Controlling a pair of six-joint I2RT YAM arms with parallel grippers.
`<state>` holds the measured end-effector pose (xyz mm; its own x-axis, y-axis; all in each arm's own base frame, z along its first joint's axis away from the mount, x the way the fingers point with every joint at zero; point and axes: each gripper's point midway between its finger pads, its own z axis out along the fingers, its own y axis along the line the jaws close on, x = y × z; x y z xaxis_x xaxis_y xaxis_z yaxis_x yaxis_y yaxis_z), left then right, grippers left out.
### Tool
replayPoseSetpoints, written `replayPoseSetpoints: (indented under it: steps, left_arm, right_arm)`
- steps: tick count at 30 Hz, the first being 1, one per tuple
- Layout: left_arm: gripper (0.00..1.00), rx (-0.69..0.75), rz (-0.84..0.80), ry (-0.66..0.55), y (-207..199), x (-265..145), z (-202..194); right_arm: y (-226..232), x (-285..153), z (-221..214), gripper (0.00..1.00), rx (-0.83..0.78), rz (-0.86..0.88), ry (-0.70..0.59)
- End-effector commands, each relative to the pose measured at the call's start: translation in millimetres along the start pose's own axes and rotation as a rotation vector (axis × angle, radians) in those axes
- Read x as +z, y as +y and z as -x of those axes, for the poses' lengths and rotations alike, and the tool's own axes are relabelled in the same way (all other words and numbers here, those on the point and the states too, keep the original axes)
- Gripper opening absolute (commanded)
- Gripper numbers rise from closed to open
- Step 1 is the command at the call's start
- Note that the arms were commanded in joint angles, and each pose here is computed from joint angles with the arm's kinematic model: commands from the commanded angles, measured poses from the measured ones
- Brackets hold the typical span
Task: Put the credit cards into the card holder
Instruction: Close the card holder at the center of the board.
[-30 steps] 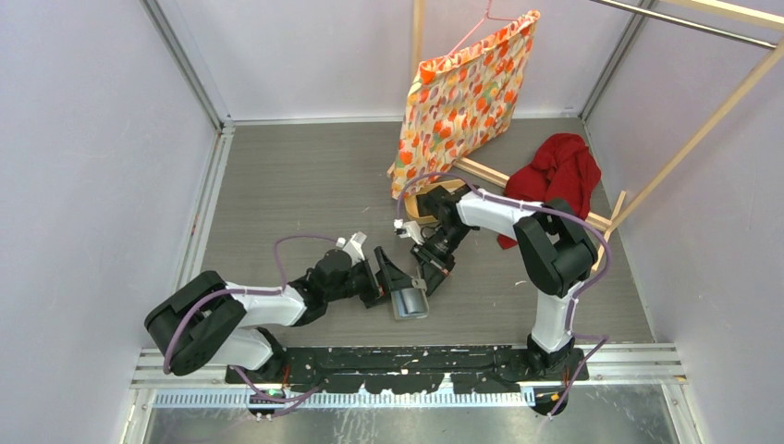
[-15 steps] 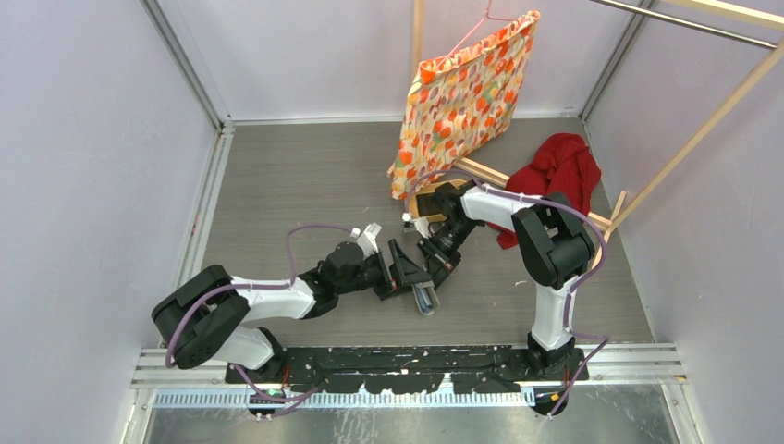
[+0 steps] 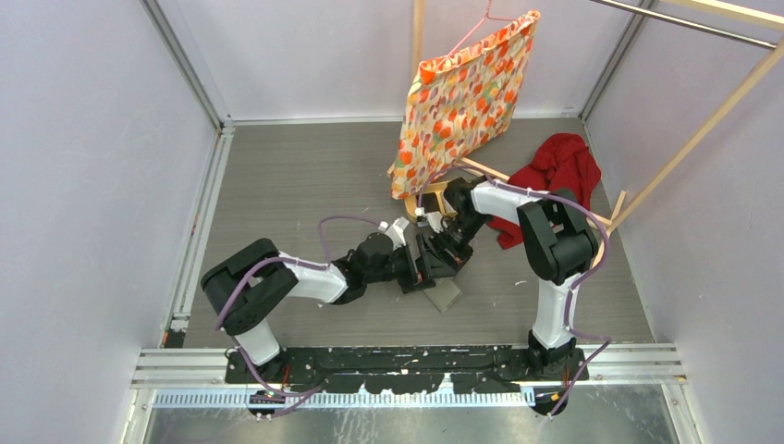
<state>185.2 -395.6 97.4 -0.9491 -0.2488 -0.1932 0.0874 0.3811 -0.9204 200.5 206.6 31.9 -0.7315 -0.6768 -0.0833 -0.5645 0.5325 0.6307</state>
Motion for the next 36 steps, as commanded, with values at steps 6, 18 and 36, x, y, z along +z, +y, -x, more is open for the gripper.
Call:
replayPoseSetpoints:
  steps: [6, 18, 36]
  left_arm:
    - [1.0, 0.01, 0.024, -0.002, -1.2, 19.6, 7.9]
    - [1.0, 0.172, 0.027, -0.031, -21.3, 12.5, 21.8]
    - [0.92, 0.628, 0.184, -0.115, -1.0, -93.5, 64.5]
  right_arm:
    - [-39.6, -30.8, 6.5, 0.05, -0.044, -0.275, -0.037]
    - [-53.5, -110.2, 13.5, 0.1, -0.107, -0.481, -0.28]
    - [28.9, -114.8, -1.7, 1.0, -0.177, -0.178, -0.505]
